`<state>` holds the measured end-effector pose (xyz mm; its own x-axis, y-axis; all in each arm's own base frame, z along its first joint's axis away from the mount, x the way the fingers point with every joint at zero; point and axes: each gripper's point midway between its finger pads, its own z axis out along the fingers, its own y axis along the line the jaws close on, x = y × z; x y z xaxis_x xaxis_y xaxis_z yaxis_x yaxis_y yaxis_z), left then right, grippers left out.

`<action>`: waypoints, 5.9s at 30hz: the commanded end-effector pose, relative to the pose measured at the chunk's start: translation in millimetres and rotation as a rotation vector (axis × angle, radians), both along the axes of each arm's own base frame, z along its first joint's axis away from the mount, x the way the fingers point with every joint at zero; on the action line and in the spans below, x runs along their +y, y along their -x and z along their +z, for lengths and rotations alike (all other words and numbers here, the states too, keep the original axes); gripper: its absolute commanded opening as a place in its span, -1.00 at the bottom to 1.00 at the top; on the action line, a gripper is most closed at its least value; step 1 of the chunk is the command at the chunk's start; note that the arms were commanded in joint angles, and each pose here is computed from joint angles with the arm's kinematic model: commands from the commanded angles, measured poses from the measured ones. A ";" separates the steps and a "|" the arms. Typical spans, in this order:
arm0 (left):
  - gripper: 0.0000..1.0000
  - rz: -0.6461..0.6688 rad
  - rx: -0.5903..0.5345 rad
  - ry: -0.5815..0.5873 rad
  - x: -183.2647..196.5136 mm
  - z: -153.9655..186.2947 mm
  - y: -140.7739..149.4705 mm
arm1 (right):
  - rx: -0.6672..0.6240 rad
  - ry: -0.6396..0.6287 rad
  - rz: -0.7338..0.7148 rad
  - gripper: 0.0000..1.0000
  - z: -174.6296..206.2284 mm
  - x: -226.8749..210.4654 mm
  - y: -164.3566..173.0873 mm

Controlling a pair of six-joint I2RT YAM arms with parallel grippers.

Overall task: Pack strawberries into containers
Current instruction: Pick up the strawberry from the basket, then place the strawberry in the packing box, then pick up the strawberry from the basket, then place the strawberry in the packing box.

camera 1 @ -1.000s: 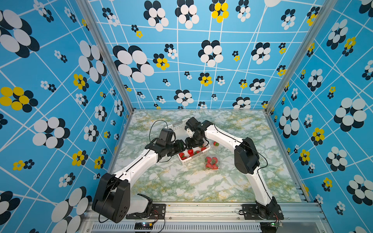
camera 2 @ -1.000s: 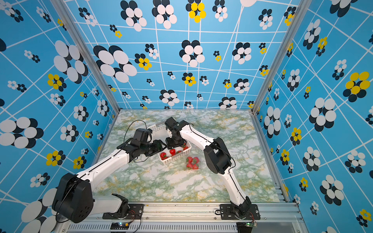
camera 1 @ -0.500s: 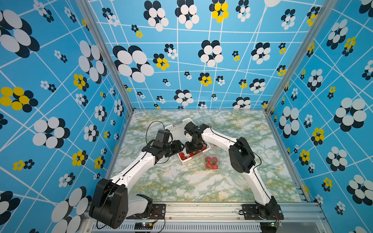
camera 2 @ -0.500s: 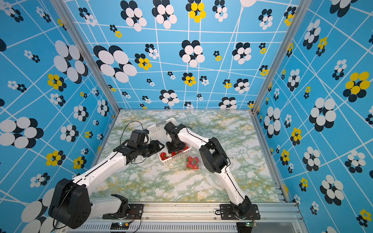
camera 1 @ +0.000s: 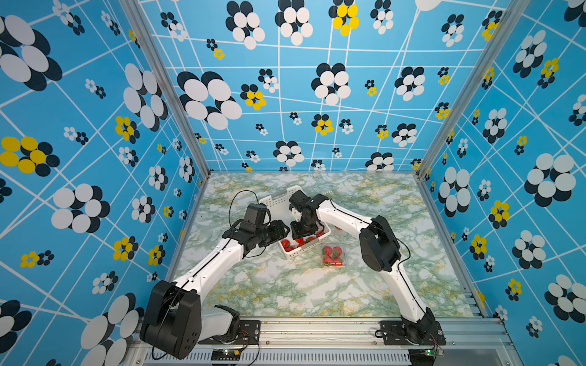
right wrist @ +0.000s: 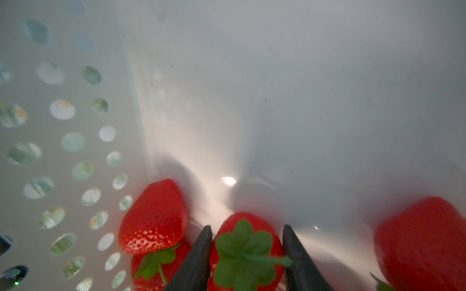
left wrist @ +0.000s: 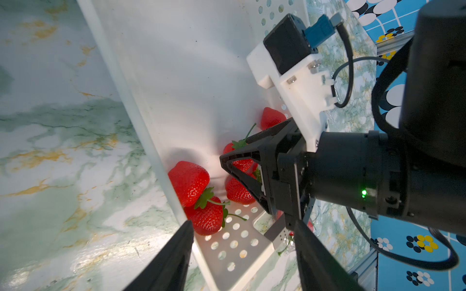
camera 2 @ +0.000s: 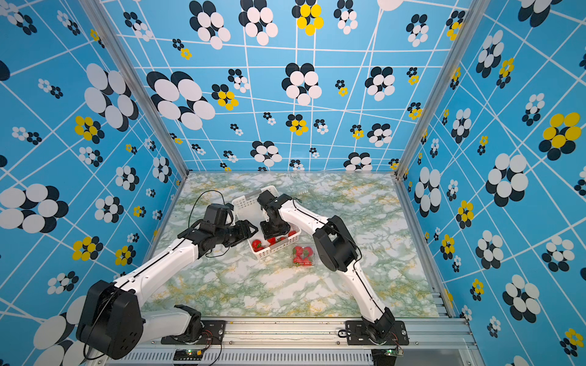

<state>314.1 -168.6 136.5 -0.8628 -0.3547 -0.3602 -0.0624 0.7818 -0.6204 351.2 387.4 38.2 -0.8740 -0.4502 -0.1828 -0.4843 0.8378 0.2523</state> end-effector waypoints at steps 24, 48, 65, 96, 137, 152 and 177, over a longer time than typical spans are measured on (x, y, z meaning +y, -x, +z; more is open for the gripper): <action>0.30 -0.207 -0.066 0.021 -89.7 37.1 -33.3 | -0.215 0.018 -0.400 -0.39 78.9 -192.3 -35.8; 0.30 -0.259 -0.042 0.017 -110.3 31.8 -33.3 | -0.108 0.097 -0.417 -0.33 13.4 -212.6 -51.1; 0.30 -0.238 -0.045 0.006 -100.9 29.8 -30.0 | -0.119 0.084 -0.412 0.27 29.5 -212.3 -46.1; 0.31 -0.051 -0.021 0.006 -25.5 13.3 -18.1 | -0.141 0.080 -0.069 0.09 53.2 -55.9 -50.3; 0.30 -0.071 -0.021 0.028 -30.0 10.9 -19.4 | -0.085 0.185 -0.065 -0.20 -7.5 -52.2 -47.6; 0.30 -0.089 -0.022 0.026 -38.6 12.5 -26.9 | -0.310 0.092 -0.138 -0.36 113.9 -74.5 -52.4; 0.30 -0.159 -0.026 0.004 -73.3 19.8 -33.1 | -0.192 0.202 -0.380 -0.35 28.1 -200.4 -58.2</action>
<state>344.9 -240.9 154.2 -0.8998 -0.2299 -0.3709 0.0663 0.7681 -0.6369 407.2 189.6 87.0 -0.9296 -0.1697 -0.3271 -0.1790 0.9839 -0.0016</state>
